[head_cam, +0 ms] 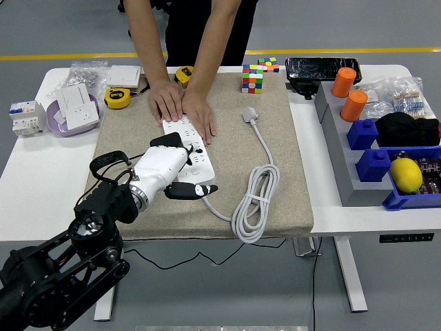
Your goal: Pick up the plug,place it near the board,insert it into the board,press the button
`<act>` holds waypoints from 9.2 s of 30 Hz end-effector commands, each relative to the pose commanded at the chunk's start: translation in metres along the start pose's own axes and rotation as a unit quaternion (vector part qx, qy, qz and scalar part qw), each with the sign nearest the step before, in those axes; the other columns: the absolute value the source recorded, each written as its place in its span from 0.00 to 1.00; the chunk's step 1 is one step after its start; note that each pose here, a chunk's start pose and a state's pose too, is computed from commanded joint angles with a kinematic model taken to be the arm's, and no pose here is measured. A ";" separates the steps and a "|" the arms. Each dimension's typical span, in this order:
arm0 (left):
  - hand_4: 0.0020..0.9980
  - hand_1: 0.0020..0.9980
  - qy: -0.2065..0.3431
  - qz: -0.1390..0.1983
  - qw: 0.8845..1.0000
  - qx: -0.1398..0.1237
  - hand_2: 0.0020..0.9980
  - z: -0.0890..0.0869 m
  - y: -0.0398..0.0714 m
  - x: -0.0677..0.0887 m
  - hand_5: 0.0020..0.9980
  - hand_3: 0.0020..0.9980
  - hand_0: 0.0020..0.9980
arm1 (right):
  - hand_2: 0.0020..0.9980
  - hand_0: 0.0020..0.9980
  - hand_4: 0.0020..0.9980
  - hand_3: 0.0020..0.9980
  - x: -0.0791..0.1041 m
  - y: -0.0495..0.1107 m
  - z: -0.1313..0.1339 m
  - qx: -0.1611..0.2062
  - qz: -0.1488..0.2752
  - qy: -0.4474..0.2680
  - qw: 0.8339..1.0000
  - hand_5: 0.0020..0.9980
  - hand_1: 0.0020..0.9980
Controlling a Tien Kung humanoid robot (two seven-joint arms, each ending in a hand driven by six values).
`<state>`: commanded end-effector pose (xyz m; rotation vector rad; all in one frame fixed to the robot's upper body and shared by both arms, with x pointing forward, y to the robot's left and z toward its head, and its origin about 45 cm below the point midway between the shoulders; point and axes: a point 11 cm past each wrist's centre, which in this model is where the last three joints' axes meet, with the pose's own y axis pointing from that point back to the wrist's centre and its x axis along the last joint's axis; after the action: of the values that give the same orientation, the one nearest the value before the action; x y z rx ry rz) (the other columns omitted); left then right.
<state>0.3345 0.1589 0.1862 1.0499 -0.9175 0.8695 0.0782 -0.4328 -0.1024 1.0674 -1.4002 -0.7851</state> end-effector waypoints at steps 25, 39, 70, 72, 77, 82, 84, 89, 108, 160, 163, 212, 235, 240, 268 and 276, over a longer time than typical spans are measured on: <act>0.67 0.05 0.012 -0.041 0.999 0.027 0.14 -0.016 -0.016 -0.031 0.23 0.90 0.17 | 0.62 0.62 0.88 0.54 0.000 0.000 0.001 -0.002 0.000 0.005 1.000 0.61 0.58; 0.64 0.05 0.000 -0.066 0.997 0.043 0.14 -0.025 -0.018 -0.042 0.22 0.88 0.17 | 0.62 0.62 0.88 0.54 0.000 0.000 0.001 -0.002 0.000 0.003 1.000 0.61 0.58; 1.00 1.00 0.327 0.240 0.909 -0.096 1.00 -0.037 0.019 0.075 0.45 1.00 1.00 | 0.62 0.62 0.88 0.54 -0.004 0.000 0.002 -0.002 -0.003 -0.001 1.000 0.61 0.58; 1.00 1.00 0.365 0.247 0.892 -0.098 1.00 -0.045 0.020 0.071 0.45 1.00 1.00 | 0.62 0.62 0.88 0.54 -0.003 0.000 0.003 -0.003 -0.002 -0.001 1.000 0.61 0.58; 1.00 1.00 0.464 0.237 0.850 -0.085 1.00 -0.066 0.023 0.049 0.47 1.00 1.00 | 0.62 0.62 0.88 0.54 -0.003 0.000 0.004 -0.005 -0.002 -0.001 1.000 0.61 0.58; 0.96 0.71 0.561 0.210 0.799 -0.050 0.68 -0.082 0.024 0.029 0.34 1.00 0.69 | 0.62 0.62 0.88 0.54 -0.004 0.000 0.006 -0.006 -0.003 0.000 1.000 0.61 0.58; 0.96 0.71 0.571 0.191 0.798 -0.036 0.68 -0.084 0.022 0.025 0.34 1.00 0.69 | 0.62 0.62 0.88 0.54 -0.004 0.000 0.005 -0.006 -0.003 0.001 1.000 0.61 0.58; 0.74 0.11 0.474 0.137 0.870 -0.021 0.20 -0.077 0.012 0.025 0.15 0.90 0.22 | 0.62 0.62 0.88 0.54 -0.003 0.000 0.002 -0.003 -0.002 0.001 1.000 0.61 0.58; 0.57 0.03 0.110 0.011 0.994 0.002 0.13 -0.049 -0.017 -0.011 0.00 0.89 0.13 | 0.62 0.62 0.88 0.54 -0.001 0.000 0.002 -0.003 0.000 0.000 1.000 0.61 0.59; 0.57 0.02 0.068 -0.068 0.995 -0.003 0.14 -0.039 -0.020 -0.052 0.00 0.86 0.13 | 0.62 0.62 0.88 0.54 0.000 0.000 0.003 -0.004 0.000 0.003 1.000 0.61 0.58; 0.57 0.02 0.068 -0.064 0.996 -0.006 0.14 -0.038 -0.020 -0.050 0.00 0.86 0.13 | 0.62 0.62 0.88 0.54 0.000 0.000 0.002 -0.003 0.001 0.002 1.000 0.61 0.58; 1.00 0.95 0.411 0.045 0.910 0.013 0.84 -0.079 -0.094 0.012 0.33 0.81 0.90 | 0.62 0.62 0.88 0.54 -0.001 0.000 -0.001 -0.002 -0.002 0.009 1.000 0.61 0.58; 0.98 0.73 0.239 0.069 0.966 0.064 0.58 -0.105 -0.095 0.005 0.21 0.58 0.82 | 0.62 0.62 0.88 0.54 0.000 0.000 -0.002 -0.001 -0.001 0.007 1.000 0.61 0.58; 0.96 0.50 0.229 0.073 0.968 0.067 0.43 -0.107 -0.094 0.006 0.20 0.54 0.66 | 0.62 0.62 0.88 0.54 0.000 0.000 -0.002 -0.002 -0.001 0.007 1.000 0.61 0.58; 0.49 0.28 0.214 0.088 0.970 0.077 0.27 -0.115 -0.090 0.013 0.08 0.33 0.48 | 0.62 0.62 0.88 0.54 -0.001 0.000 0.000 -0.002 -0.001 0.006 1.000 0.61 0.58; 0.48 0.30 0.212 0.093 0.970 0.077 0.27 -0.121 -0.086 0.019 0.09 0.32 0.49 | 0.62 0.62 0.88 0.54 -0.001 0.000 0.001 -0.004 -0.002 0.006 1.000 0.61 0.58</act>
<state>0.4436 0.2548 0.1487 0.8689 -0.5964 1.2817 0.0768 -0.4320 -0.1029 1.0664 -1.3851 -0.7852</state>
